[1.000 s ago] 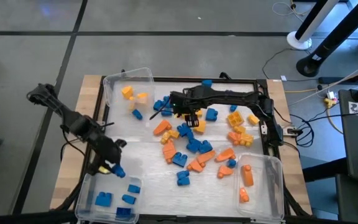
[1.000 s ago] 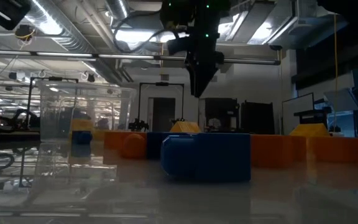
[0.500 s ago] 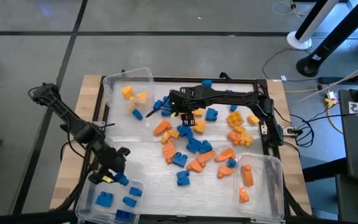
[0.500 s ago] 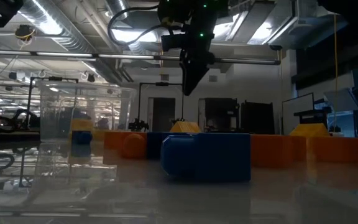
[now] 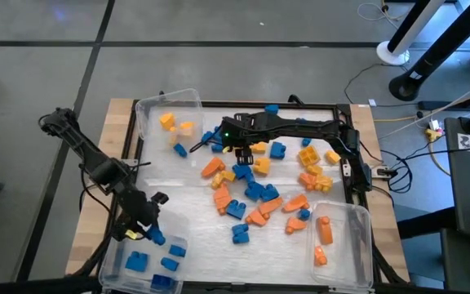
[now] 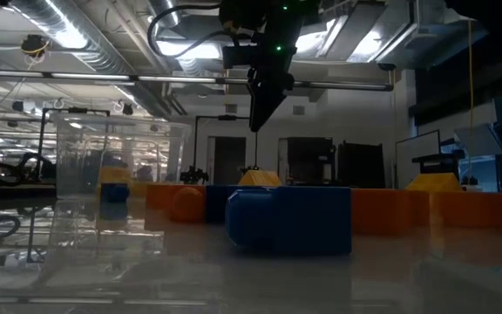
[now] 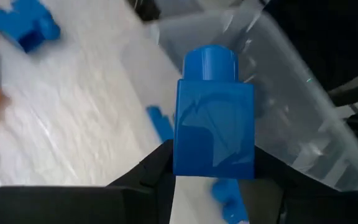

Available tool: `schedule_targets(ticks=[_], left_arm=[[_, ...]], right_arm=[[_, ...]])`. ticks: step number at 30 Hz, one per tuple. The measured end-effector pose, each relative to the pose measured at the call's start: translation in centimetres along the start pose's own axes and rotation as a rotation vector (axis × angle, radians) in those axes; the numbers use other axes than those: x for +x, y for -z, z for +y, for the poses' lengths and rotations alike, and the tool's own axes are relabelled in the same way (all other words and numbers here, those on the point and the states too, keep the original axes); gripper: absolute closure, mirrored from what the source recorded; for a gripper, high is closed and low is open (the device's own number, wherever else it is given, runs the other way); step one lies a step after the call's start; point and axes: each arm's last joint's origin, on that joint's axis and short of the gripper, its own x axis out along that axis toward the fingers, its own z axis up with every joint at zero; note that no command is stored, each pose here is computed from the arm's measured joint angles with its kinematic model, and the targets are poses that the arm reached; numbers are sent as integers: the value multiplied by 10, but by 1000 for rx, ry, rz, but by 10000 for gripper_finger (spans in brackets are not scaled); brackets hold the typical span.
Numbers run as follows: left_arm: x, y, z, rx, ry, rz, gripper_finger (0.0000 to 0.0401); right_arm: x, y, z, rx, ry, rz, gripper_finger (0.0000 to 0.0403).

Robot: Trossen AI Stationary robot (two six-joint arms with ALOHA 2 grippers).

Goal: Sort blocks
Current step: Put the blue game piece into the bottom left transparent bin

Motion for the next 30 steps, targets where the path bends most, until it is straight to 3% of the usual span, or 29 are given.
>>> schedule_targets(ticks=[5,12,21,30], left_arm=[[-8,-13,-13,69,48,-89,267],[14,-12,-33,131,111,-31,265],[54,-8,-32,-20,72,120,264],[63,-7,-30,-50,52,148,259]], right_arm=[[0,0,0,0,0,1,146],[0,0,0,-2,-1,4,146],[0,0,1,-2,-18,-2,146],[0,0,1,-2,-36,-9,146]])
